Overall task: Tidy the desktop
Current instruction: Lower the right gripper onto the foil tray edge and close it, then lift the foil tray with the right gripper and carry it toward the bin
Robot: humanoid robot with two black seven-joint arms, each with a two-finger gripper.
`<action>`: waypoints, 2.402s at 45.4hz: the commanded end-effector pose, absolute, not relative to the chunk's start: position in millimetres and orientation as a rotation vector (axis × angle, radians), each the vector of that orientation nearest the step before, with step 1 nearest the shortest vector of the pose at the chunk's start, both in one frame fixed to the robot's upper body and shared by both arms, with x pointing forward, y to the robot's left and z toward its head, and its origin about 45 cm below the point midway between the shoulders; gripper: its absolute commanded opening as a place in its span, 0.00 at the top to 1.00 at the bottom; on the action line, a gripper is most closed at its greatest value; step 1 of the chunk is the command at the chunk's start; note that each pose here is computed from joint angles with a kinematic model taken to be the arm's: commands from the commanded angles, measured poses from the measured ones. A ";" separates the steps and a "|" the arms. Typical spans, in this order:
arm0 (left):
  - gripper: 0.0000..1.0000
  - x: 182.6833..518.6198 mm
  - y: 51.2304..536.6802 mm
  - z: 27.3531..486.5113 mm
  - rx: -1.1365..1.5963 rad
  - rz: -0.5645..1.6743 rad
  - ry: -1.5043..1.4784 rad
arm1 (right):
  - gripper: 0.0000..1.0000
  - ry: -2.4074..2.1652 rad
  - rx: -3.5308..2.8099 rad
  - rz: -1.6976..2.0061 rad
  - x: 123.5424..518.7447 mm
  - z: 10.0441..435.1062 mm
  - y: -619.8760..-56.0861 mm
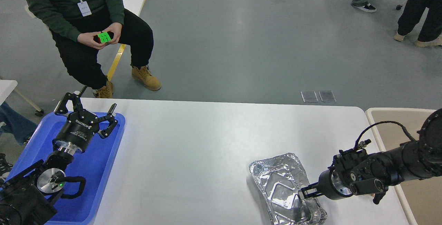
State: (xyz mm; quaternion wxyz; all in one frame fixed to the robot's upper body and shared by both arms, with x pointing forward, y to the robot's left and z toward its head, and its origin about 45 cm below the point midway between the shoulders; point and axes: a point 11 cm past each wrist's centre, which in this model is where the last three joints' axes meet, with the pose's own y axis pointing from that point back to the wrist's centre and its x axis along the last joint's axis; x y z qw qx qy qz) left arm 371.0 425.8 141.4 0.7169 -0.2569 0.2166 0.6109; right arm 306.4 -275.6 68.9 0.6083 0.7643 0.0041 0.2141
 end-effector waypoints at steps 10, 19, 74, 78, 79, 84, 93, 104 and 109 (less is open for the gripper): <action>0.01 371.0 425.6 141.3 -0.569 1.352 0.480 | 1.00 0.024 1.746 0.533 313.5 75.8 -275.2; 0.01 371.0 425.6 141.3 -0.569 1.352 0.480 | 1.00 0.026 1.717 0.563 324.2 89.9 -279.2; 0.01 370.6 426.3 141.2 -0.573 1.354 0.480 | 1.00 -0.029 1.787 0.405 362.2 385.9 -276.0; 0.01 370.6 426.3 141.2 -0.573 1.354 0.480 | 1.00 -0.025 1.810 0.406 360.0 404.5 -270.9; 0.01 370.6 426.3 141.2 -0.573 1.354 0.480 | 1.00 -0.024 1.816 0.404 359.3 407.0 -270.3; 0.01 370.6 426.3 141.2 -0.573 1.354 0.480 | 1.00 -0.040 1.832 0.412 358.6 417.1 -270.3; 0.01 370.6 426.3 141.2 -0.573 1.354 0.480 | 1.00 -0.057 1.833 0.449 360.5 429.5 -266.2; 0.01 370.7 426.4 141.3 -0.574 1.355 0.480 | 1.00 -0.143 1.889 0.438 366.4 443.0 -266.7; 0.01 370.6 426.3 141.2 -0.573 1.354 0.480 | 1.00 -0.198 1.852 0.393 369.9 440.6 -290.5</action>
